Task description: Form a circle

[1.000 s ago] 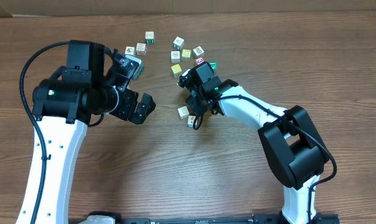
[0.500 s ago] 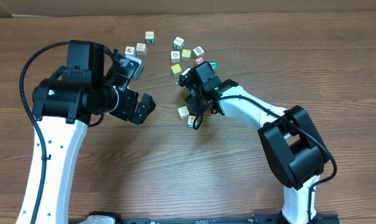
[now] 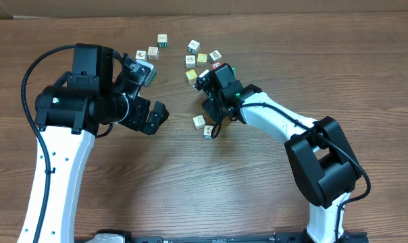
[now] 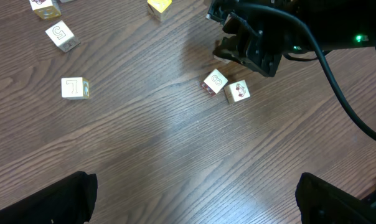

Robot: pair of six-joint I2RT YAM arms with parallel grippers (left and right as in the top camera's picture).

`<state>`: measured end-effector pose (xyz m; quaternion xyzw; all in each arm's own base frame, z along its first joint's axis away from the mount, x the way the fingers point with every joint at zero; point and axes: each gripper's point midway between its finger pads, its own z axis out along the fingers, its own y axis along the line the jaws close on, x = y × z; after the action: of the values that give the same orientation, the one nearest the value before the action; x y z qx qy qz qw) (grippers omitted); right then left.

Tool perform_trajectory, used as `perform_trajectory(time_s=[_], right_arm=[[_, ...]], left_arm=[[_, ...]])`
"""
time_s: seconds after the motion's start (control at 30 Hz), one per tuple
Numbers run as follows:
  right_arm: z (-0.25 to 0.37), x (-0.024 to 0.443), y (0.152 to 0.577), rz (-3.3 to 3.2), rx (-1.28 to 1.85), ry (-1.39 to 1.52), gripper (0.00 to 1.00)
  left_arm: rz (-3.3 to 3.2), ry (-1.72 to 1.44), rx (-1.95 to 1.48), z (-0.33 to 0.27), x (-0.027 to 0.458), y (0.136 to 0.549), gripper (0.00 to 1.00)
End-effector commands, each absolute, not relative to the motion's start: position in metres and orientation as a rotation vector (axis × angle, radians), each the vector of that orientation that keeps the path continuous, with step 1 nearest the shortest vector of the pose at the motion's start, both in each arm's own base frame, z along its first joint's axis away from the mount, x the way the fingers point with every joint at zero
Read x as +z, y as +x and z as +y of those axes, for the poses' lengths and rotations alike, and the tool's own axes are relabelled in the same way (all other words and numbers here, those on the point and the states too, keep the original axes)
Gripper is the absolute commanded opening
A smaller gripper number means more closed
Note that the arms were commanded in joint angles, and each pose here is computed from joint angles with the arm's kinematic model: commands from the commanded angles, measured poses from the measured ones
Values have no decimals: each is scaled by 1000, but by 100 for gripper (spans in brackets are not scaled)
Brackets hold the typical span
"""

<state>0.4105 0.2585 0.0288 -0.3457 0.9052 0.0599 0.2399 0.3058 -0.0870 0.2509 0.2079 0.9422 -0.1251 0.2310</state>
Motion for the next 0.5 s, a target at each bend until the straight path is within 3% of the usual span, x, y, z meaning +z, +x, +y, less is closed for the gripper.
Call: perform_trajectory(time_s=[0.0,0.47], right_arm=[[261,57,420,2421,170,-911,39],[262,53,412,2448,204,-927,33]], left_arm=[[2585,606,-363,-90,249,305,100],[2586,606,-363,-90,249,305,99]])
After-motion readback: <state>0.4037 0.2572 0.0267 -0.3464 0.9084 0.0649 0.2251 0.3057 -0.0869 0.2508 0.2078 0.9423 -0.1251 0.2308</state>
